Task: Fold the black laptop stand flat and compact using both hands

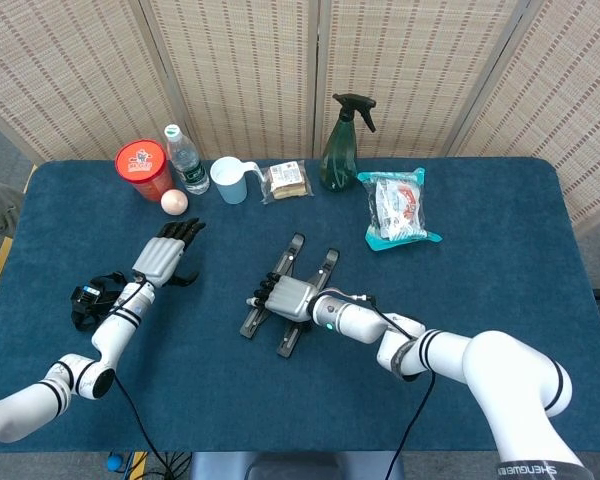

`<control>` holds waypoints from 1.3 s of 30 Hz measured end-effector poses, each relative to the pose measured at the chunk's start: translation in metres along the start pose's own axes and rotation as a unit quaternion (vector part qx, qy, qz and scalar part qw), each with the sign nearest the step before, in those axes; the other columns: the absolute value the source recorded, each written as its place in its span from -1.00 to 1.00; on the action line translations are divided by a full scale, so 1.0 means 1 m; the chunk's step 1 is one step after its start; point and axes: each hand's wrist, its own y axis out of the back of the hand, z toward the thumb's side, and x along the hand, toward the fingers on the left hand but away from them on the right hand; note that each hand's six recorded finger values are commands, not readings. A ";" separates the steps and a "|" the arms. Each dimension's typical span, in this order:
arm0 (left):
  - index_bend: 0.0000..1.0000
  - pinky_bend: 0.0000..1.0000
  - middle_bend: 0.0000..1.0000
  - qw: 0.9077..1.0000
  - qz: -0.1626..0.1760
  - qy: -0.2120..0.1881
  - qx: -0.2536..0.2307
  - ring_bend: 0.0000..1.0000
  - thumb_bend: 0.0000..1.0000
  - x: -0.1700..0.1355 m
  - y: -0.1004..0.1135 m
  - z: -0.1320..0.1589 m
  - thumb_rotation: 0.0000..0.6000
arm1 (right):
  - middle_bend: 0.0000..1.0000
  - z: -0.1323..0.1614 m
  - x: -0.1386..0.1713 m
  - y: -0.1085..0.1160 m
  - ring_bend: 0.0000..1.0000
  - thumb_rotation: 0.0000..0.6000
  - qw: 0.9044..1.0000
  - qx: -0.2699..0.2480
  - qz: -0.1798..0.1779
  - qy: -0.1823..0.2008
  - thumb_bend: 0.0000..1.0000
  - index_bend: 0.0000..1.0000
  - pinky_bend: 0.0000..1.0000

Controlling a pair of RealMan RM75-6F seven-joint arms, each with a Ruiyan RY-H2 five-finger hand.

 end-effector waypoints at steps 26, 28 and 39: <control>-1.00 -1.00 -1.00 1.000 0.001 -0.010 0.001 -1.00 -0.46 0.001 -0.001 0.009 1.00 | -0.01 -0.005 0.007 0.016 -0.83 1.00 0.997 -0.026 -0.078 0.009 -0.91 -0.25 -1.00; -1.00 -1.00 -1.00 1.000 0.002 -0.012 0.001 -1.00 -0.46 0.001 -0.001 0.010 1.00 | -0.28 -0.005 0.008 0.016 -0.89 1.00 0.997 -0.026 -0.077 0.010 -0.91 -0.46 -1.00; -1.00 -1.00 -1.00 1.000 0.004 -0.013 0.001 -1.00 -0.46 -0.004 0.004 0.011 1.00 | -1.00 -0.002 0.030 0.023 -1.00 1.00 0.996 -0.037 -0.087 0.011 -0.93 -1.00 -1.00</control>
